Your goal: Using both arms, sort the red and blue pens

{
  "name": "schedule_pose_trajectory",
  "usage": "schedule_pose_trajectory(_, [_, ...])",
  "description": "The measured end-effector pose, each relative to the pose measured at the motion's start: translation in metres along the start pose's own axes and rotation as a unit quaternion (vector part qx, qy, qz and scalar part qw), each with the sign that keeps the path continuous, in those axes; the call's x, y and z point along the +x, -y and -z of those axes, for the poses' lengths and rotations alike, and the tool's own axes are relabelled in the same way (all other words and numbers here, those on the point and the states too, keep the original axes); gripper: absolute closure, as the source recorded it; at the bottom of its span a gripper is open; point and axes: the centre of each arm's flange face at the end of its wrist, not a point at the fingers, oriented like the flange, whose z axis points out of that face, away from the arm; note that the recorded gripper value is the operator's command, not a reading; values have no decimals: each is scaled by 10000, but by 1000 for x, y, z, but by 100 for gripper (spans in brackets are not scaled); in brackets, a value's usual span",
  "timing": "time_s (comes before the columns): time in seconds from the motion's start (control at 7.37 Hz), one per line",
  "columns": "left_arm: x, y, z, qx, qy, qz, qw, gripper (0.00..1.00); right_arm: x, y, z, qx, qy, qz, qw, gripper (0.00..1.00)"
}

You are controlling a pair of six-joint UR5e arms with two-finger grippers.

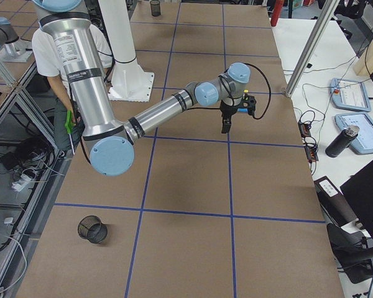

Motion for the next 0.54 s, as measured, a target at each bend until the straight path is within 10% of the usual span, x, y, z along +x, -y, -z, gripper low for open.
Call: schedule_pose_trajectory(0.54, [8,-70,38,344,-38,-358,9988,100,3,1,-3,-25,-19,-32,10000,0])
